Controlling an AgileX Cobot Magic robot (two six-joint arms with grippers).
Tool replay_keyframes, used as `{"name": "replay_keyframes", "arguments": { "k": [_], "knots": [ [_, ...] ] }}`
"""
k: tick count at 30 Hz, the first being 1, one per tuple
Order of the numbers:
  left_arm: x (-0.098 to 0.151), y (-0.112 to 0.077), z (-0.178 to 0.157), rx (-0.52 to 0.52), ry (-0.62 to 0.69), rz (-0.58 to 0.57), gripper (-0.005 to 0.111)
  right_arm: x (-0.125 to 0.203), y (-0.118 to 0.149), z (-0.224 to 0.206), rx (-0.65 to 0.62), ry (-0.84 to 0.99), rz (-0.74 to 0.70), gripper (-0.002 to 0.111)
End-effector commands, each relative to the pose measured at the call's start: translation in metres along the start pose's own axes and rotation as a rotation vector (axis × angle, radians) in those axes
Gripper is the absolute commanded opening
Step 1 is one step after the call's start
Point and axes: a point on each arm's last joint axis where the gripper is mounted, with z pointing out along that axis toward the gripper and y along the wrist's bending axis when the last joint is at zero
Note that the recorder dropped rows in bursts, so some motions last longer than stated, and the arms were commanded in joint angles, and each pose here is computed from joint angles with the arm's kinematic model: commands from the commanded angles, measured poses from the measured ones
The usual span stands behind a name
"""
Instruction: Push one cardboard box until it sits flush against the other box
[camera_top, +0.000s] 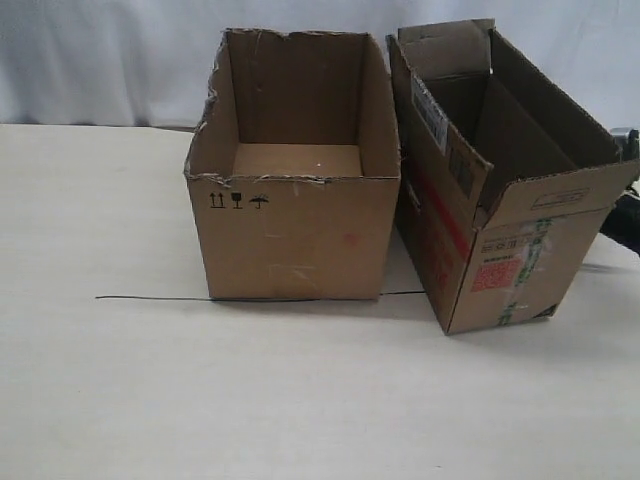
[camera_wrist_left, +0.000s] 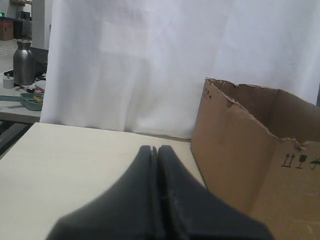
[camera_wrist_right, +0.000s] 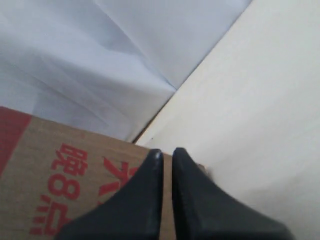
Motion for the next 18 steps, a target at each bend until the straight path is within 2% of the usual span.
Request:
{"name": "replay_keyframes", "arguments": {
  "k": [1,7,12,18],
  "knots": [
    [-0.003,-0.001,-0.001,0.016,-0.021,-0.003,0.0,-0.036,0.004,-0.045,0.018,-0.06,-0.069,0.005],
    [-0.003,-0.001,-0.001,0.016,-0.021,-0.003,0.0,-0.05,0.014,-0.114,0.092,-0.079,-0.156,0.005],
    [-0.003,-0.001,-0.001,0.016,-0.021,-0.003,0.0,-0.021,0.024,-0.157,0.174,-0.07,-0.202,0.005],
    [-0.003,-0.001,-0.001,0.016,-0.021,-0.003,0.0,0.009,0.027,-0.168,0.193,0.017,-0.205,0.005]
  ]
}}
